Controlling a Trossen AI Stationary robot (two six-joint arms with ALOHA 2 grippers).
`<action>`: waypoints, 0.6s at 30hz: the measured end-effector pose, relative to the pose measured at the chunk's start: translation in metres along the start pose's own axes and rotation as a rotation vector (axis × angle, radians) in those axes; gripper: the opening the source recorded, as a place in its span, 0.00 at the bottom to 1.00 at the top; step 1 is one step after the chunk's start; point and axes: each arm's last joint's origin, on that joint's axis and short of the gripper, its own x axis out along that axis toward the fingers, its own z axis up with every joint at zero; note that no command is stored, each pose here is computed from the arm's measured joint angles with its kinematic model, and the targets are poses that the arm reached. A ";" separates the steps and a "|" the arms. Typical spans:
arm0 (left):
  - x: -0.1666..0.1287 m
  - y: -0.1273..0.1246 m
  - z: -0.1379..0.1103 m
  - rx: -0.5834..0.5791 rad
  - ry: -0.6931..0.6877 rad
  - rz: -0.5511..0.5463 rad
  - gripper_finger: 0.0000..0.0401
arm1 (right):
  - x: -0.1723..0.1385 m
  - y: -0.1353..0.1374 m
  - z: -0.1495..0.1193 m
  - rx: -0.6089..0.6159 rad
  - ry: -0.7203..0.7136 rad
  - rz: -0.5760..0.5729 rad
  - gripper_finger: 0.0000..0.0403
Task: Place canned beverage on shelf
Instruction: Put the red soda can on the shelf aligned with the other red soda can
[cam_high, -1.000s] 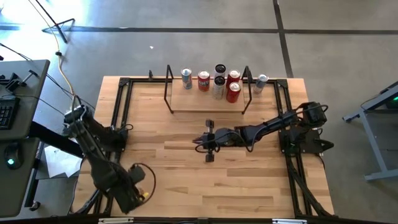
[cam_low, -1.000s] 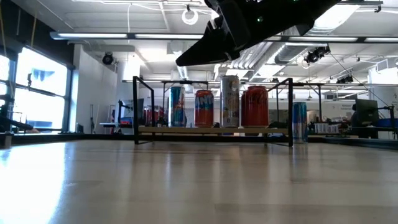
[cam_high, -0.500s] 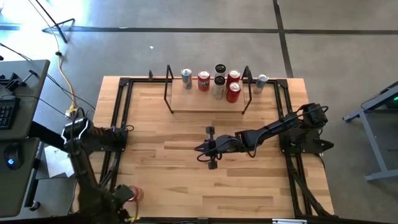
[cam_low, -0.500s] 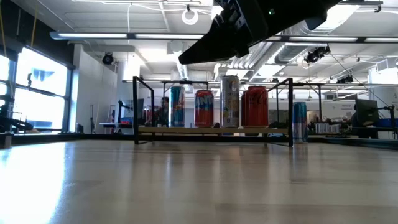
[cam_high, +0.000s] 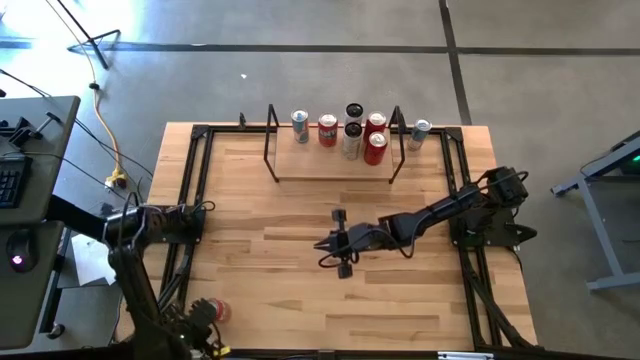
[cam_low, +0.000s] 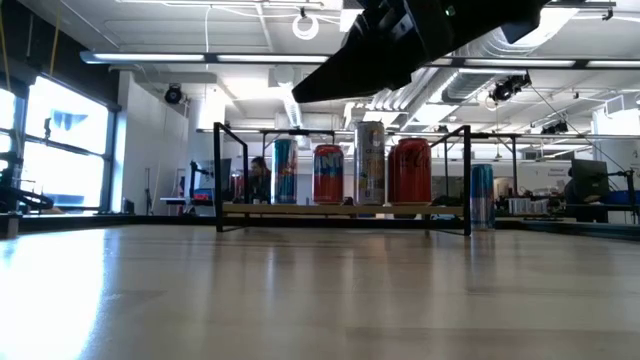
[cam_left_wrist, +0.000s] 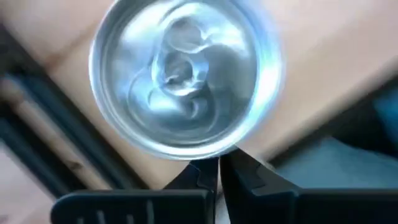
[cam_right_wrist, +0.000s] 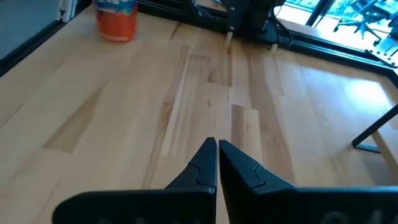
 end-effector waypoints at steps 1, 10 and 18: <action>0.004 0.002 0.000 0.003 -0.024 0.042 0.02 | 0.000 0.001 0.000 0.002 0.004 0.003 0.00; 0.007 0.004 0.012 0.002 -0.255 0.033 0.00 | -0.002 0.011 -0.001 -0.002 0.019 0.027 0.00; 0.023 0.003 0.038 0.074 -0.347 0.111 0.00 | -0.004 0.018 -0.002 -0.016 0.028 0.037 0.00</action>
